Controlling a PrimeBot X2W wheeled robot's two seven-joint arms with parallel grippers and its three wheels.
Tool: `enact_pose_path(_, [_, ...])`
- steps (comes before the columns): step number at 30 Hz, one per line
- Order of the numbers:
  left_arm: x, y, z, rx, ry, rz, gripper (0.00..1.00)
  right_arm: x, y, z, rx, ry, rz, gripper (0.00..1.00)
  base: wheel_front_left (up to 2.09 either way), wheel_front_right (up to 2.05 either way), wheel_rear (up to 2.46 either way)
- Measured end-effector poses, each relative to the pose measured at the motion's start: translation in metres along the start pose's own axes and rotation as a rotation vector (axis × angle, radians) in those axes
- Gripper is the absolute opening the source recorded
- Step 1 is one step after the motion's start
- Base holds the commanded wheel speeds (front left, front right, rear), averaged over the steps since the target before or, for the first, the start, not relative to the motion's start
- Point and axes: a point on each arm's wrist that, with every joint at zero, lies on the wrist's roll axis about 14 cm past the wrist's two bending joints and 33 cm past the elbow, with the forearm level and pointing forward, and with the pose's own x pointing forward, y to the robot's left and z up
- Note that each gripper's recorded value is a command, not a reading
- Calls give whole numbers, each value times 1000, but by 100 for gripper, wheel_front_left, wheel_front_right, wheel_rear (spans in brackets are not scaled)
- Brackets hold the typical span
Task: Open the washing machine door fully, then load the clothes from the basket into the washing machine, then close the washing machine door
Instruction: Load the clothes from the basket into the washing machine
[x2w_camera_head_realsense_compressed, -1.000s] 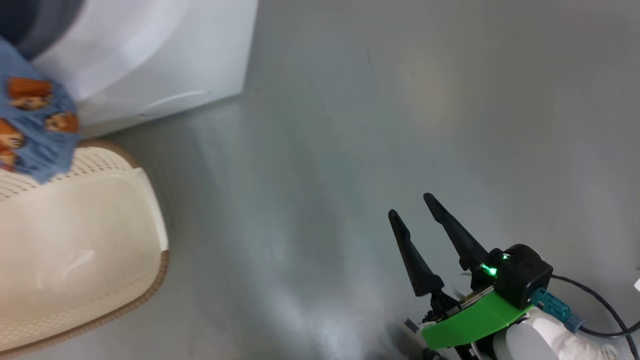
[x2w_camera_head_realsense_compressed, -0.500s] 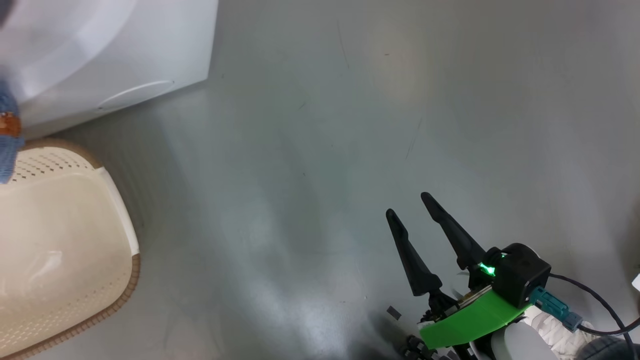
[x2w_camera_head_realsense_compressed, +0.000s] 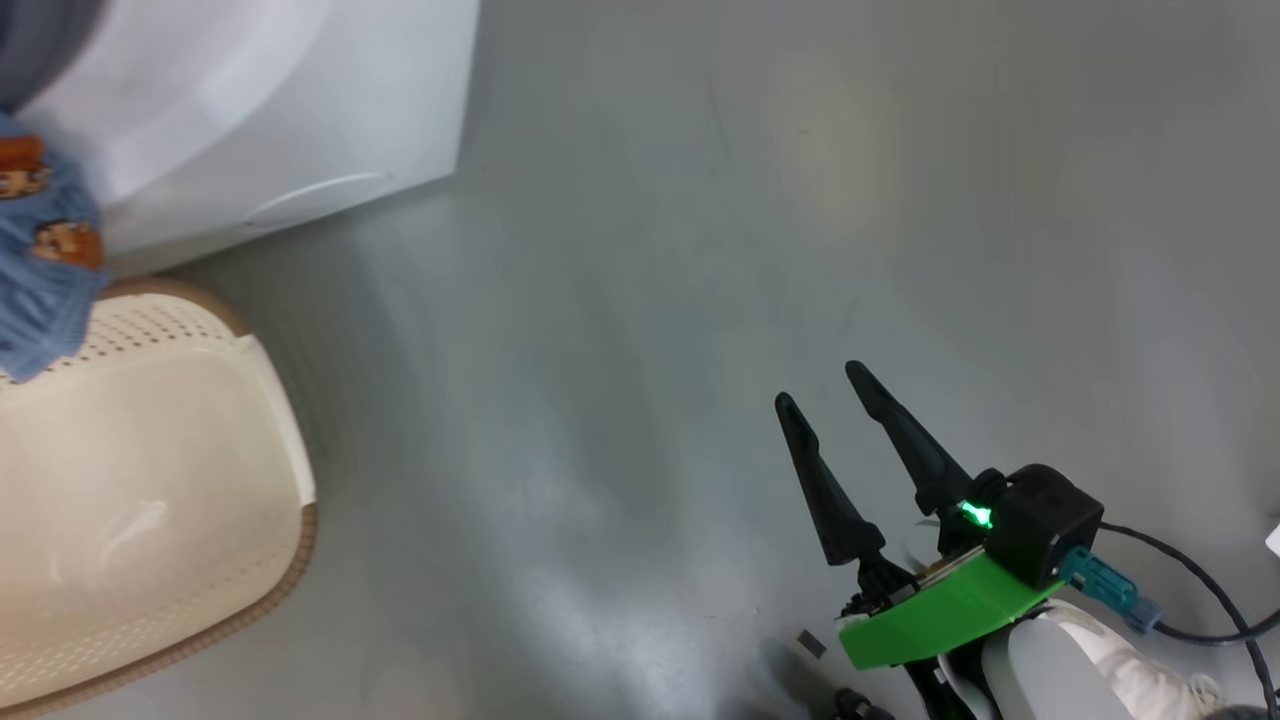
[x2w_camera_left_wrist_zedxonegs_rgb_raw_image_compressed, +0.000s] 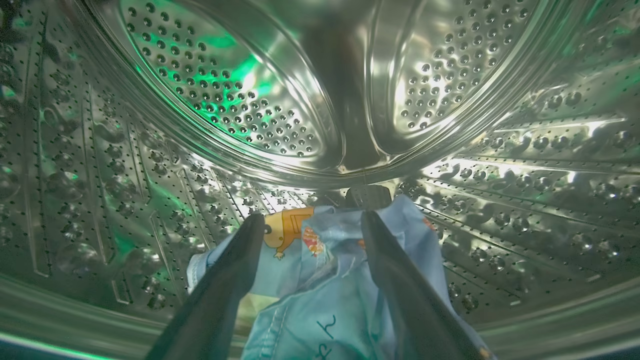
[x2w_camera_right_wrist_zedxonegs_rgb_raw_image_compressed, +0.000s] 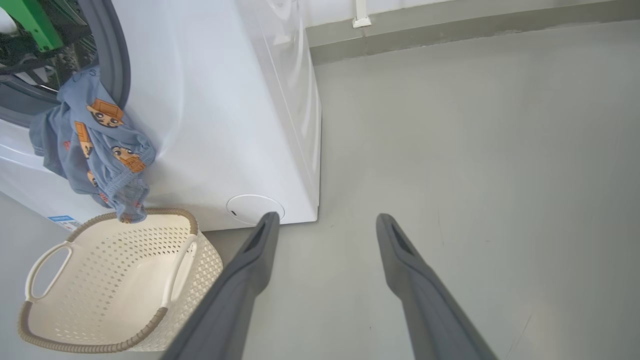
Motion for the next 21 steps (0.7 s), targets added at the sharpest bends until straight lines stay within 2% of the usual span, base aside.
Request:
enact_pose_path(4, [-10,-3,11,-11,-21,-7,100,5,1,0,-35,3,17,100,0,0,0])
enact_pose_path(11, [-44,2,0,-28,24,-5,100,6,4,3,-59,-1,35,100,0,0,0])
enact_pose_path(19, [-87,14,17,-84,-22,15,100,-3,4,10,-80,-14,35,100,0,0,0])
enact_pose_path(21, [-102,17,14,-127,-22,24,100,-8,4,9,-84,-10,33,100,0,0,0])
